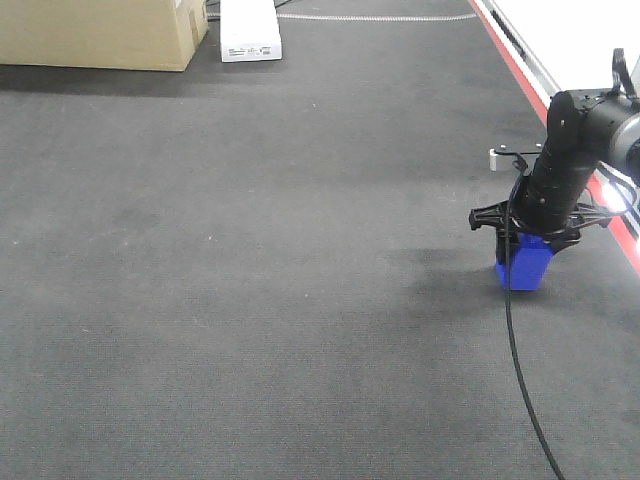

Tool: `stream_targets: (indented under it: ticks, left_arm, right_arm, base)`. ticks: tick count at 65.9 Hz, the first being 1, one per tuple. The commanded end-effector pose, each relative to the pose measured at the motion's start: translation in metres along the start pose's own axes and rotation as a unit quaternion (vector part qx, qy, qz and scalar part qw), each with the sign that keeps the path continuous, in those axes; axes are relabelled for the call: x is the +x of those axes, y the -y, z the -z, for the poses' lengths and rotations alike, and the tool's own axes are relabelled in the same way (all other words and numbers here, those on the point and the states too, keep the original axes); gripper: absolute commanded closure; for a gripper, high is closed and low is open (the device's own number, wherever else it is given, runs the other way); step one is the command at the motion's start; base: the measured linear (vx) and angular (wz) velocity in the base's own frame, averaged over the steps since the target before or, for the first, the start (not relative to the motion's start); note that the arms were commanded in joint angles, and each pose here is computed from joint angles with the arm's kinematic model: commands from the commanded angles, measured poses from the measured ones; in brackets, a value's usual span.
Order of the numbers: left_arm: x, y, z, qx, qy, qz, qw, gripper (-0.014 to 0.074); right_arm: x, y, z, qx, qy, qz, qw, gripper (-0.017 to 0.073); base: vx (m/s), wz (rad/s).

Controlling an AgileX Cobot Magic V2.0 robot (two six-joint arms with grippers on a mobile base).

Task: Pour parts from conveyor to right shelf
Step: 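Lower the open right gripper around the blue block and close it, then lift the blue block off the conveyor with the right gripper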

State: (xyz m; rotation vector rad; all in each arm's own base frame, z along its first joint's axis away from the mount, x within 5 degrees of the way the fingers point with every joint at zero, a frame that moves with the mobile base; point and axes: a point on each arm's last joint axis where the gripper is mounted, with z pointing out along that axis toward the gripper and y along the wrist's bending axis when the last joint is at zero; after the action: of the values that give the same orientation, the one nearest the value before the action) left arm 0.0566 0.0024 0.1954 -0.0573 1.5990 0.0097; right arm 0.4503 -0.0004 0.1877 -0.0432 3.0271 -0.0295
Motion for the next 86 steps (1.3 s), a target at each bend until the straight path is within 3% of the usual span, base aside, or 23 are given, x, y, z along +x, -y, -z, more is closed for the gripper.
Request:
stream_targets:
  ticks: [1, 7, 22, 39, 62, 78, 86]
  left_arm:
    - [-0.014, 0.001, 0.002, 0.005, 0.055, 0.008, 0.998, 0.0600]
    - [-0.014, 0.001, 0.002, 0.005, 0.055, 0.008, 0.998, 0.0600]
    - [-0.014, 0.001, 0.002, 0.005, 0.055, 0.008, 0.998, 0.0600]
    - [-0.014, 0.001, 0.002, 0.005, 0.055, 0.008, 0.998, 0.0600]
    - [-0.014, 0.001, 0.002, 0.005, 0.055, 0.008, 0.998, 0.0600]
    - [-0.014, 0.001, 0.002, 0.005, 0.055, 0.008, 0.998, 0.0600]
    - [-0.014, 0.001, 0.002, 0.005, 0.055, 0.008, 0.998, 0.0600]
  right_arm:
    - [-0.001, 0.005, 0.037, 0.010, 0.037, -0.002, 0.999, 0.0389]
    - [0.000, 0.006, 0.037, 0.011, 0.031, -0.001, 0.999, 0.0575]
    - [0.002, 0.006, 0.059, 0.012, 0.063, 0.000, 0.998, 0.0565]
    - [0.018, 0.004, 0.139, 0.009, 0.191, -0.002, 0.982, 0.0564]
    - [0.119, 0.002, 0.210, 0.014, 0.366, -0.002, 0.930, 0.0564]
    - [0.204, -0.001, 0.215, 0.016, 0.483, -0.002, 0.876, 0.0564]
    - [0.239, -0.003, 0.202, 0.016, 0.509, -0.002, 0.861, 0.0564]
  base:
    - [0.00, 0.00]
    - [0.00, 0.00]
    - [0.00, 0.00]
    - [0.00, 0.00]
    - [0.00, 0.00]
    - [0.00, 0.00]
    - [0.00, 0.00]
